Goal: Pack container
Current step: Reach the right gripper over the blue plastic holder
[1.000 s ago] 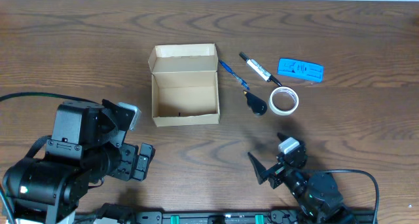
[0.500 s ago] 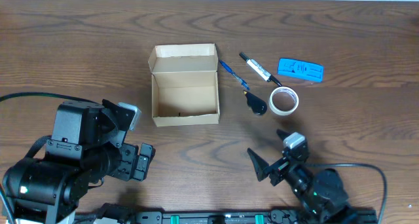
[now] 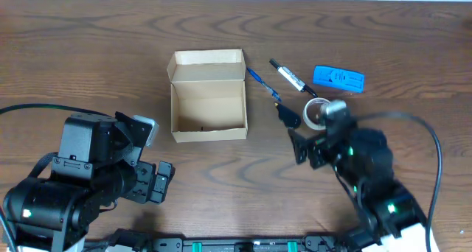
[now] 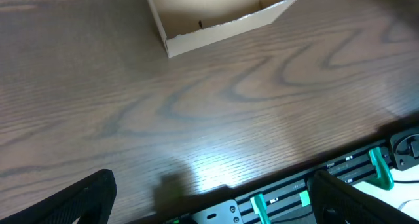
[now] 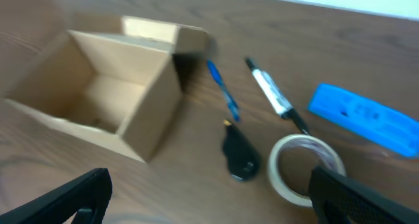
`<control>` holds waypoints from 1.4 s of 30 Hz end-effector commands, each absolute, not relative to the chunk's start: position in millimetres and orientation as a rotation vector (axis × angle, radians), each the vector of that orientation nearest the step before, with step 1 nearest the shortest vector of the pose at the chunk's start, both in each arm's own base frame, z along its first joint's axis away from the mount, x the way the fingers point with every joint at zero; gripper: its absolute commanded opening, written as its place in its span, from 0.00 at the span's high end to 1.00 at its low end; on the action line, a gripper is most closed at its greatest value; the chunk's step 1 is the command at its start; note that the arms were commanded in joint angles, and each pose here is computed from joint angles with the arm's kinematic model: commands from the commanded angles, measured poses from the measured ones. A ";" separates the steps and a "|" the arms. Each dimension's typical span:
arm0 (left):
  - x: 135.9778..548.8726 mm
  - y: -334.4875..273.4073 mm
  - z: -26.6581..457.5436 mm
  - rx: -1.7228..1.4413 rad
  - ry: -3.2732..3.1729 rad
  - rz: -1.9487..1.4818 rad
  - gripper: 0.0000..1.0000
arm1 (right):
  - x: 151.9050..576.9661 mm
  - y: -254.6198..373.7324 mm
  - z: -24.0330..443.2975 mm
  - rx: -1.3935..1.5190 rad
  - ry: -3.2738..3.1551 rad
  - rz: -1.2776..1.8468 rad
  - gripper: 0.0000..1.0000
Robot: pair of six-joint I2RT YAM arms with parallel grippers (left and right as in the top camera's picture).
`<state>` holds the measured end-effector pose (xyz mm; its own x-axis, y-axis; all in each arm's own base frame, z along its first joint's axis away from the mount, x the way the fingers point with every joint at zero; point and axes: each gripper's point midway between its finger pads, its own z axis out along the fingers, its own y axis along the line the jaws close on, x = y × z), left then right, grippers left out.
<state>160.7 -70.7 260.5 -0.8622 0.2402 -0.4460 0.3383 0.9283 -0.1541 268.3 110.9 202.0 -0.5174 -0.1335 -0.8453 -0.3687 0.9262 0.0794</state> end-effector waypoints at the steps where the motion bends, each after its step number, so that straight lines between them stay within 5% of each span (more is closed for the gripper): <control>1: 160.8 -71.5 265.7 0.441 2.638 -0.319 0.05 | 291.9 101.0 209.2 -0.416 2.154 0.204 0.01; 27: 160.8 -71.5 265.7 0.441 2.638 -0.319 0.04 | 347.7 57.4 190.4 -0.436 2.382 -0.047 0.01; 42: 160.8 -71.5 265.7 0.441 2.638 -0.319 0.05 | 424.8 -3.7 170.3 -0.587 2.465 -0.188 0.01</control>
